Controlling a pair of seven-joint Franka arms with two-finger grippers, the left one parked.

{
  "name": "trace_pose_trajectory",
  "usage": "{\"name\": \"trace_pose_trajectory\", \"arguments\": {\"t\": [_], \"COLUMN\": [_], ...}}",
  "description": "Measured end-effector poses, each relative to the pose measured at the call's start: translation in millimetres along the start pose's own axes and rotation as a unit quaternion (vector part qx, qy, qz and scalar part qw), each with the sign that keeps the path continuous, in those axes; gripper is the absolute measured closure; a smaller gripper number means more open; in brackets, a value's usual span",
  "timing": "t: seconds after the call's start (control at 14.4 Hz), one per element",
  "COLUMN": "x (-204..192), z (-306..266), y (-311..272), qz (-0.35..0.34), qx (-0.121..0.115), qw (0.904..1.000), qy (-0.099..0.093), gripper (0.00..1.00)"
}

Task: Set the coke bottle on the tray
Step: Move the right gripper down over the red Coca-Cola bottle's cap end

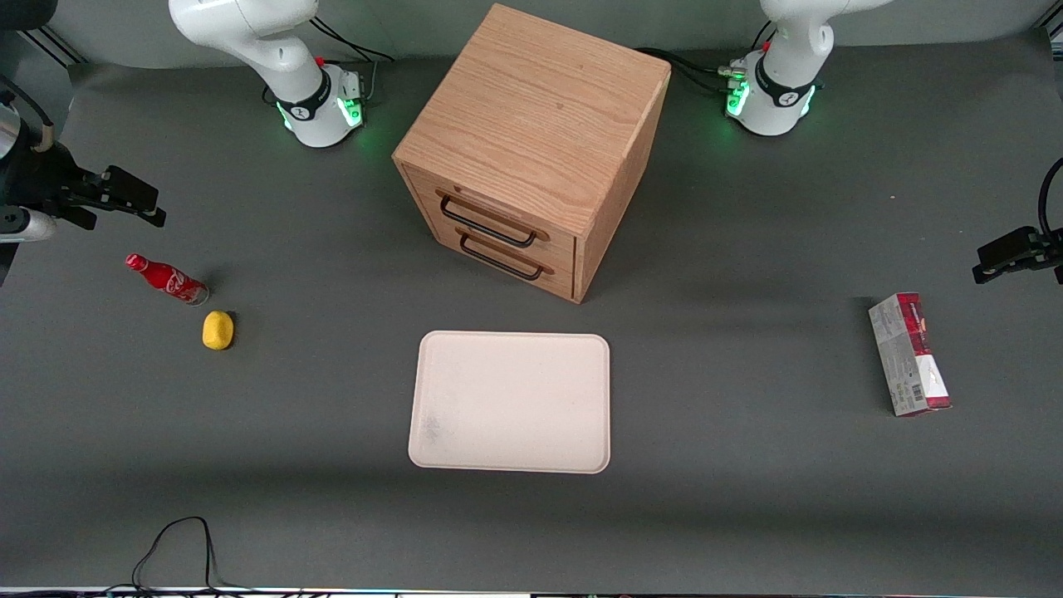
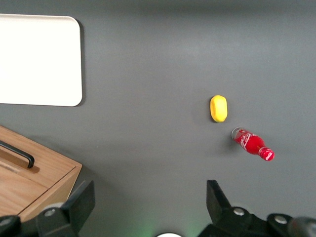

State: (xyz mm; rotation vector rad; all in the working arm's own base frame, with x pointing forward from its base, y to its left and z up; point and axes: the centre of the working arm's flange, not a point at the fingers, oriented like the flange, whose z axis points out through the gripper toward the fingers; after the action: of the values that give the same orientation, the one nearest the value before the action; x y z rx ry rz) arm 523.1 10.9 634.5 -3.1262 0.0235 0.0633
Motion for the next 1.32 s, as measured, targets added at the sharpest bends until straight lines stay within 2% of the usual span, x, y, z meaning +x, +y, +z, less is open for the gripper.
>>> {"name": "trace_pose_trajectory", "arguments": {"t": [0.35,0.49,0.63,0.7,0.97,1.32], "x": [2,1,1,1,-22,-60], "z": [3,8,28,42,122,227], "y": [0,12,52,79,186,238], "qz": [0.001,-0.002,-0.002,-0.007,-0.020,-0.035], "qx": [-0.001,-0.001,-0.014,-0.020,-0.012,-0.003], "qw": [1.0000,0.9998,0.9992,0.9990,0.9994,0.9994], "qy": [-0.005,-0.018,-0.036,-0.039,-0.026,0.002], "gripper": [0.00,0.00,0.00,0.00,0.00,0.00]}}
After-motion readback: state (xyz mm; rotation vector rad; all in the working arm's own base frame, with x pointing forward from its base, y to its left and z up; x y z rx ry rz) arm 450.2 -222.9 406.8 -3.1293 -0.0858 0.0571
